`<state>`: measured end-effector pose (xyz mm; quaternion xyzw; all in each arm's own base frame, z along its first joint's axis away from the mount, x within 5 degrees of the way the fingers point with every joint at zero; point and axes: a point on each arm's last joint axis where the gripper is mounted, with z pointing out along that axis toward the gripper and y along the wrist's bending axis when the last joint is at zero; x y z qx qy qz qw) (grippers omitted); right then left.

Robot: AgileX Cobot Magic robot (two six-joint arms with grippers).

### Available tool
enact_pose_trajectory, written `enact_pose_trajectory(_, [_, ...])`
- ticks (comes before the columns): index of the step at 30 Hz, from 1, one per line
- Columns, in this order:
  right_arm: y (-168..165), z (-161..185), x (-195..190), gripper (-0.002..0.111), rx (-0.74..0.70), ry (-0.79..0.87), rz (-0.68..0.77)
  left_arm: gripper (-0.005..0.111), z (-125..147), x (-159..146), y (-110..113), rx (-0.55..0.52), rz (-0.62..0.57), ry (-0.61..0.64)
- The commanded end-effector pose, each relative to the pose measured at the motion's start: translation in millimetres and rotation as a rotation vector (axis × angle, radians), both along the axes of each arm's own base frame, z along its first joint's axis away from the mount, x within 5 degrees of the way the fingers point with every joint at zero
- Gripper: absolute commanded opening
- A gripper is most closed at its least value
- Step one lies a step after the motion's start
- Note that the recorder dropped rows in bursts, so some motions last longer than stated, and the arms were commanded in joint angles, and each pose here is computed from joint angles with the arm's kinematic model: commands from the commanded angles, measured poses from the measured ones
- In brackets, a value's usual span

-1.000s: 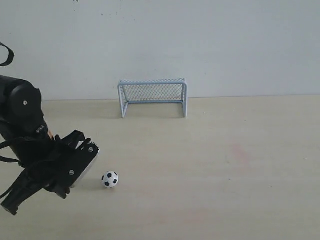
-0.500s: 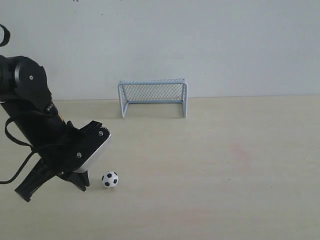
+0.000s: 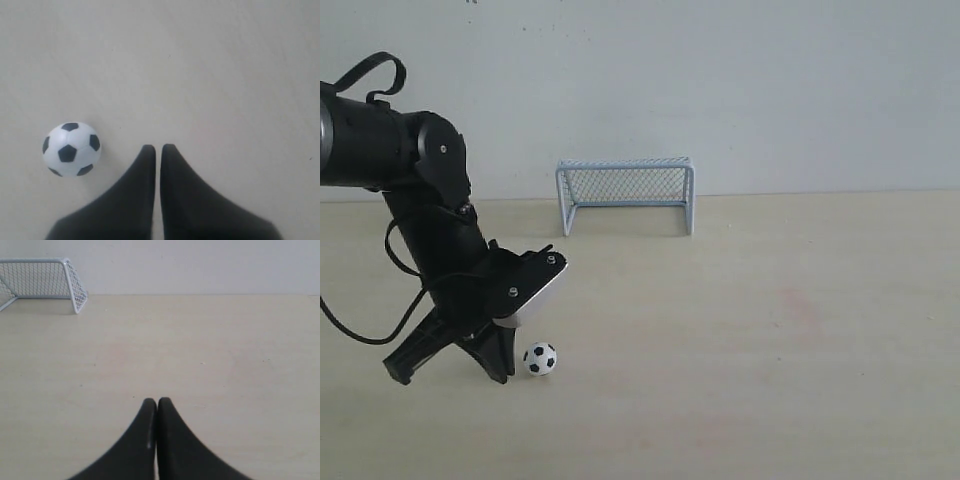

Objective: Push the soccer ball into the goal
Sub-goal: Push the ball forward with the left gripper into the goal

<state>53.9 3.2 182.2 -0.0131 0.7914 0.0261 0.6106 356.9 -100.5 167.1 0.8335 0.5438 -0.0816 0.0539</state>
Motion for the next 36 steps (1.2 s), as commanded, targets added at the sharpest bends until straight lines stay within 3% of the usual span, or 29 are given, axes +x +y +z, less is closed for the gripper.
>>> enact_pose_trajectory(1, [0, 1, 0, 0.0, -0.003, -0.01, 0.004, 0.004, -3, 2, -3, 0.001, 0.006, 0.008])
enact_pose_trajectory(12, [0, 1, 0, 0.0, -0.003, -0.01, 0.004, 0.004, -18, 7, -5, 0.006, 0.006, 0.012])
enact_pose_trajectory(19, [0, 1, 0, 0.0, -0.003, -0.01, 0.004, 0.004, -12, 8, -26, 0.007, -0.033, -0.036])
enact_pose_trajectory(27, [0, 1, 0, 0.0, -0.003, -0.01, 0.004, 0.004, -12, 6, -22, 0.144, -0.059, -0.017])
enact_pose_trajectory(36, [0, 1, 0, 0.0, -0.003, -0.01, 0.004, 0.004, -26, 8, -21, 0.165, -0.058, 0.002])
